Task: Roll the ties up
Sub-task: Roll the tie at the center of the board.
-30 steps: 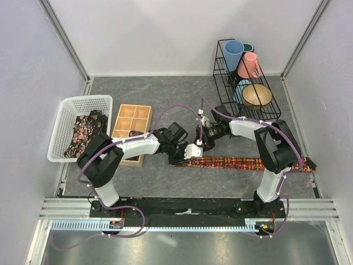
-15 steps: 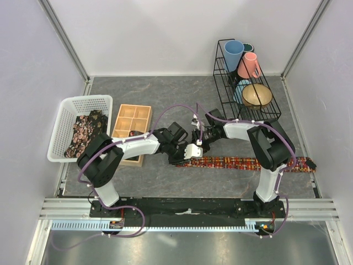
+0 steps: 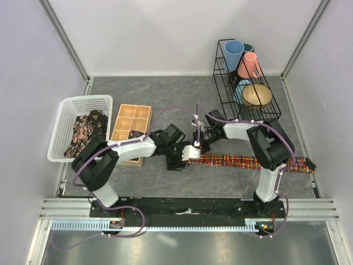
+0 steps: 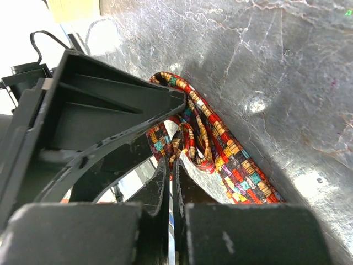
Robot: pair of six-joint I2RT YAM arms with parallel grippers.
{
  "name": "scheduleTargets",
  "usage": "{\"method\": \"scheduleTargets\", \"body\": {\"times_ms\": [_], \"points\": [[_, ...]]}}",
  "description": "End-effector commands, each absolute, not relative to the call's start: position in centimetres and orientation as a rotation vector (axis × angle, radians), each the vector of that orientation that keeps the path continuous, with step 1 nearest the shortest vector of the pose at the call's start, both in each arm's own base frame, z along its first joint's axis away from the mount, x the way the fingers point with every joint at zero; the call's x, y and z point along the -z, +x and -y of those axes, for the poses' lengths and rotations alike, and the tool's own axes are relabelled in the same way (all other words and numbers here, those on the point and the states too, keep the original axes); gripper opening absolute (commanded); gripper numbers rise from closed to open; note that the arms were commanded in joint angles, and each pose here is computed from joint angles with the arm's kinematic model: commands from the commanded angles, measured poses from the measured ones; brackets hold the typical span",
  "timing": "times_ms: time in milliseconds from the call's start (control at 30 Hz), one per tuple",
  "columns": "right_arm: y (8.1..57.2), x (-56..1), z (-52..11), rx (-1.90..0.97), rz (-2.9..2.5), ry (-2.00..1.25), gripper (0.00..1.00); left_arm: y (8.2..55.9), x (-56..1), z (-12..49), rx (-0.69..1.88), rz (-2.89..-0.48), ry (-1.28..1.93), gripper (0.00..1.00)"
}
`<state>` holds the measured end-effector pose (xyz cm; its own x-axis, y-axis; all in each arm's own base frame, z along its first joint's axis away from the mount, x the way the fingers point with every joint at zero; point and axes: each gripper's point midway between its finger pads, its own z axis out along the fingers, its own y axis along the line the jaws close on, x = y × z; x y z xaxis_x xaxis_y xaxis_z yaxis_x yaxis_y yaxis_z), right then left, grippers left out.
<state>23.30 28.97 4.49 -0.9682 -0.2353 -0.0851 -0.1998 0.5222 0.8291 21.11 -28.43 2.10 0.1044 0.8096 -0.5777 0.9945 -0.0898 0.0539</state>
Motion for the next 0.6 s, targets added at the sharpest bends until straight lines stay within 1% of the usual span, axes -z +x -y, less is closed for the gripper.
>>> {"method": "scheduleTargets", "body": {"times_ms": [0,233,267,300,467,567], "points": [[23.6,-4.2,-29.1,1.472,2.724,0.427,0.00,22.4,-3.9,29.7,0.549,-1.677,1.907,0.79],[24.2,-4.7,-29.3,1.488,2.742,0.439,0.00,23.2,-3.9,30.5,0.535,-1.633,1.931,0.82],[24.1,-4.7,-29.3,1.488,2.740,0.436,0.00,23.1,-3.8,30.5,0.538,-1.625,1.940,0.83],[24.2,-4.7,-29.3,1.489,2.738,0.434,0.00,23.1,-3.9,30.5,0.540,-1.622,1.939,0.86],[24.4,-4.6,-29.2,1.493,2.736,0.420,0.00,23.4,-5.4,30.5,0.521,-1.587,1.877,0.91],[24.4,-4.7,-29.1,1.497,2.736,0.418,0.00,23.3,-5.2,30.8,0.536,-1.578,1.872,0.94]]}}
